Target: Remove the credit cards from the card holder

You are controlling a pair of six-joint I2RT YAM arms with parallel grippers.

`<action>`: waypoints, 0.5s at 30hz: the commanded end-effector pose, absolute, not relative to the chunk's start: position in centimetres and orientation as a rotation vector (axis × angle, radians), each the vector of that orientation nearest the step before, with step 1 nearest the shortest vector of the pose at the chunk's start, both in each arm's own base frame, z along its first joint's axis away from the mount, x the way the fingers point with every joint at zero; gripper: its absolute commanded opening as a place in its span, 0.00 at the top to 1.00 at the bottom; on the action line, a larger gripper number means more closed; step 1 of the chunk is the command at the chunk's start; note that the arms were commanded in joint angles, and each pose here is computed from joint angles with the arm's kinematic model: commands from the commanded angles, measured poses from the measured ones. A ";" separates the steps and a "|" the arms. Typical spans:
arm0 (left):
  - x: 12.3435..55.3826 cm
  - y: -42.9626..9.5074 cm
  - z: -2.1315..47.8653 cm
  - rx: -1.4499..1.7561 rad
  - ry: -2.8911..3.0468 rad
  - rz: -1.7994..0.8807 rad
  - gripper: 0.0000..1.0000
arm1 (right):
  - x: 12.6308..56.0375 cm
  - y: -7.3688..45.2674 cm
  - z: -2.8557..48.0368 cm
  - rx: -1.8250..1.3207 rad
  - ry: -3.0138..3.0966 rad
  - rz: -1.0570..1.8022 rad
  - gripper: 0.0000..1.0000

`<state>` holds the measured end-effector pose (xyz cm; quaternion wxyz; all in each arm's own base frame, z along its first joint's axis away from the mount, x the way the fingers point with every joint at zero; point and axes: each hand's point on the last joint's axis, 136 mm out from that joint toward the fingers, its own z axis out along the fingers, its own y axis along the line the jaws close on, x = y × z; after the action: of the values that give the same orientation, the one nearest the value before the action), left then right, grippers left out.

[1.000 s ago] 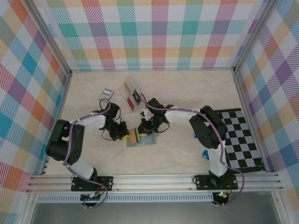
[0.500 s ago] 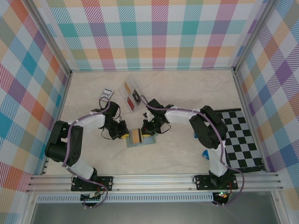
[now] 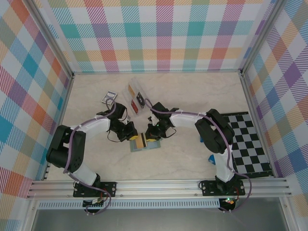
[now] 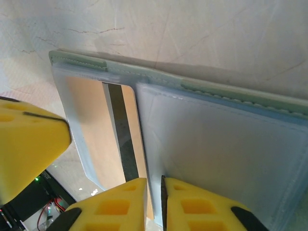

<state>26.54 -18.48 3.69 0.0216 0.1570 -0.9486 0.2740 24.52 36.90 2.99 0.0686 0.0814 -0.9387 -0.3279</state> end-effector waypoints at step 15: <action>24.6 -16.6 0.9 0.523 -2.921 0.637 0.95 | 24.4 38.5 3.2 0.289 -2.729 -1.070 0.74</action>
<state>26.32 -17.80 2.71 0.0264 0.1640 -0.9538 0.2503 24.25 37.94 3.14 0.0891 0.0868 -0.9276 -0.3521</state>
